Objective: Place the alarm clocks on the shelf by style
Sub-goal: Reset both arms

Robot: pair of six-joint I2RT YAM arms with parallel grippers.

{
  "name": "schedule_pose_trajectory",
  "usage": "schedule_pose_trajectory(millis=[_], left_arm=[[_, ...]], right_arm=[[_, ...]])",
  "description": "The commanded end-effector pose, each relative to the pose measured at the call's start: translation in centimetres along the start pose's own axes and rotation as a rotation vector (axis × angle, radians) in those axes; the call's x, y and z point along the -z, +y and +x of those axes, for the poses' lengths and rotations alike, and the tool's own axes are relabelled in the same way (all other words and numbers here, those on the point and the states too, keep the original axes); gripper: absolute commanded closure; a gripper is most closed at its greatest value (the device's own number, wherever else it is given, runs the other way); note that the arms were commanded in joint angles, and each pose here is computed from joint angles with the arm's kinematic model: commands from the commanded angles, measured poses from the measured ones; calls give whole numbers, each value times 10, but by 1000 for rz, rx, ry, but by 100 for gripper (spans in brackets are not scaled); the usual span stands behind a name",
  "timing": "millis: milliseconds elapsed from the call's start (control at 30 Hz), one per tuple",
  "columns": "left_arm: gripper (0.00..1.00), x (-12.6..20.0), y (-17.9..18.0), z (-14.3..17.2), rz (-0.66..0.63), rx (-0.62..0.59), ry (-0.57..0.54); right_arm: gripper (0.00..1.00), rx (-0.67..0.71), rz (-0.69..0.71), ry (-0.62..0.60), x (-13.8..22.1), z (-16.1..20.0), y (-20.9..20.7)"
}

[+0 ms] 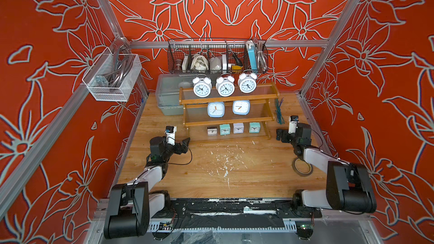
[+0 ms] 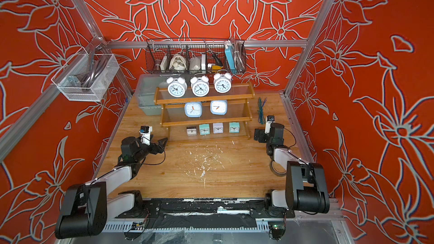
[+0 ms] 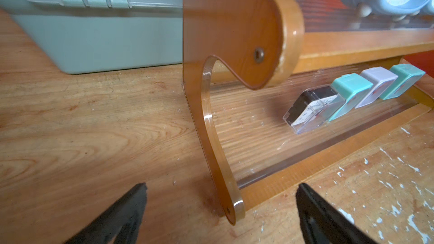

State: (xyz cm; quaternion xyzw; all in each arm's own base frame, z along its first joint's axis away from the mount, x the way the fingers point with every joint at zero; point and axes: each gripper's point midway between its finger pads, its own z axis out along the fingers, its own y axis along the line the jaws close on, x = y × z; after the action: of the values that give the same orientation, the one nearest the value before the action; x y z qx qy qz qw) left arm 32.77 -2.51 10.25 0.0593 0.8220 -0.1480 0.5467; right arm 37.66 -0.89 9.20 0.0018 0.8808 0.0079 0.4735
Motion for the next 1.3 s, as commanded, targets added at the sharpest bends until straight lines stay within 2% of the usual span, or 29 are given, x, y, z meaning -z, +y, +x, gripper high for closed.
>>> schedule_pose_trajectory(millis=[0, 200, 333, 400, 667, 1267], left_arm=[[2, 0, 1, -17, 1, -23, -112], [2, -8, 18, -10, -73, 21, -104], [2, -14, 22, -3, -78, 31, -110], [1, -15, 25, -2, -95, 37, -78], [2, -24, 37, -3, -154, 70, -41], [2, -24, 37, -2, -157, 69, -35]], right_arm=[[1, 44, -1, -55, 5, -9, 6], [1, 137, 6, -103, 11, -11, 18], [0, 147, 47, -173, 13, -14, 12], [0, 137, 72, -208, 11, -6, 8], [0, 131, 93, -195, 4, 0, 4], [0, 131, 93, -194, 4, 0, 5]])
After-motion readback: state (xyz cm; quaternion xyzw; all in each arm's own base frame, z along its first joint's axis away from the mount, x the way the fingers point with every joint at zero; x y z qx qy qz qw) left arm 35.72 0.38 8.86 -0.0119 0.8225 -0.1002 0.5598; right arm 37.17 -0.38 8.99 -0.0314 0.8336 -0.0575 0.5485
